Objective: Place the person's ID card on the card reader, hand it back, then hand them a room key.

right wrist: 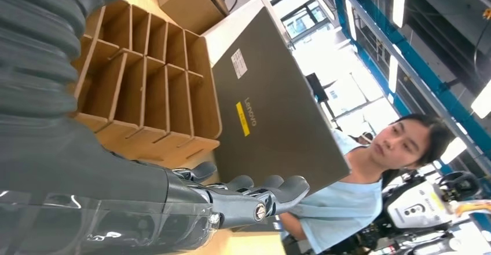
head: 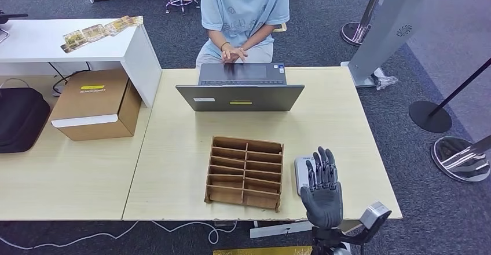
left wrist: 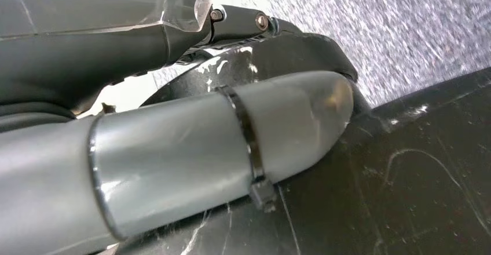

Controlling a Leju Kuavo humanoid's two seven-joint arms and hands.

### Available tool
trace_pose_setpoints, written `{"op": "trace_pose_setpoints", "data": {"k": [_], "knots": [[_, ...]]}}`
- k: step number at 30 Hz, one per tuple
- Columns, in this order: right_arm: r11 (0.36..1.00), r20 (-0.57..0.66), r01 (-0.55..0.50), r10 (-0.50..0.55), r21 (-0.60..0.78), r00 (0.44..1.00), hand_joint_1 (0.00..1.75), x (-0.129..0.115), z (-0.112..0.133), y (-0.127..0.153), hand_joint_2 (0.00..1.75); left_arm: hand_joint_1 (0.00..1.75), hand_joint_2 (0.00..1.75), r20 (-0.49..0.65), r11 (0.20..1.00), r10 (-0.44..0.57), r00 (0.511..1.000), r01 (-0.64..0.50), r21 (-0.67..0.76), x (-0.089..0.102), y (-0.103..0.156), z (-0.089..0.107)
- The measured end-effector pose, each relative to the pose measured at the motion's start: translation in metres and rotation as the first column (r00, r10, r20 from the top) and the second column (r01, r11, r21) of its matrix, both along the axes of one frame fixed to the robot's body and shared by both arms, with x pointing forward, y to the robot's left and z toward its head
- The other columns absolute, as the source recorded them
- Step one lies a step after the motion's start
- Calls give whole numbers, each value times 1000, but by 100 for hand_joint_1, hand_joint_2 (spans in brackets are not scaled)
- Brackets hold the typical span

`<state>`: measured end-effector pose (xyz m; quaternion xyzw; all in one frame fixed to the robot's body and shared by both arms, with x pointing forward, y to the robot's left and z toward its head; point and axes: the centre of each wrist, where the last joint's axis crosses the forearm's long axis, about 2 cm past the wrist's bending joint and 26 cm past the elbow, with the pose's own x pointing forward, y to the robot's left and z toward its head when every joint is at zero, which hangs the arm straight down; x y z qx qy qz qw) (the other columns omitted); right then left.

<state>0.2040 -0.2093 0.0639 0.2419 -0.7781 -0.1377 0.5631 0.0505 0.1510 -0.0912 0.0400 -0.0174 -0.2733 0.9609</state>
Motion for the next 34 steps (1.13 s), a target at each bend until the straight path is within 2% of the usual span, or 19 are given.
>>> {"op": "trace_pose_setpoints", "data": {"k": [7,12,21,26,34], "knots": [[994,36,5,-1,-106,999,0,1,9,8,175,0,0,1,1000,20,1000,-20,10,-1,-4,1],[986,55,17,-8,-168,998,0,1,11,14,175,0,0,-42,998,51,998,-50,28,-1,-3,1],[977,124,102,-80,-185,989,0,11,19,15,175,0,0,-79,996,70,994,-66,52,3,-3,1],[964,158,213,-188,-156,969,0,15,31,5,175,0,0,-74,997,65,995,-61,50,3,-3,1],[907,205,415,-393,-76,896,0,7,55,-38,175,0,0,-51,998,37,998,-35,43,1,-3,1]]}}
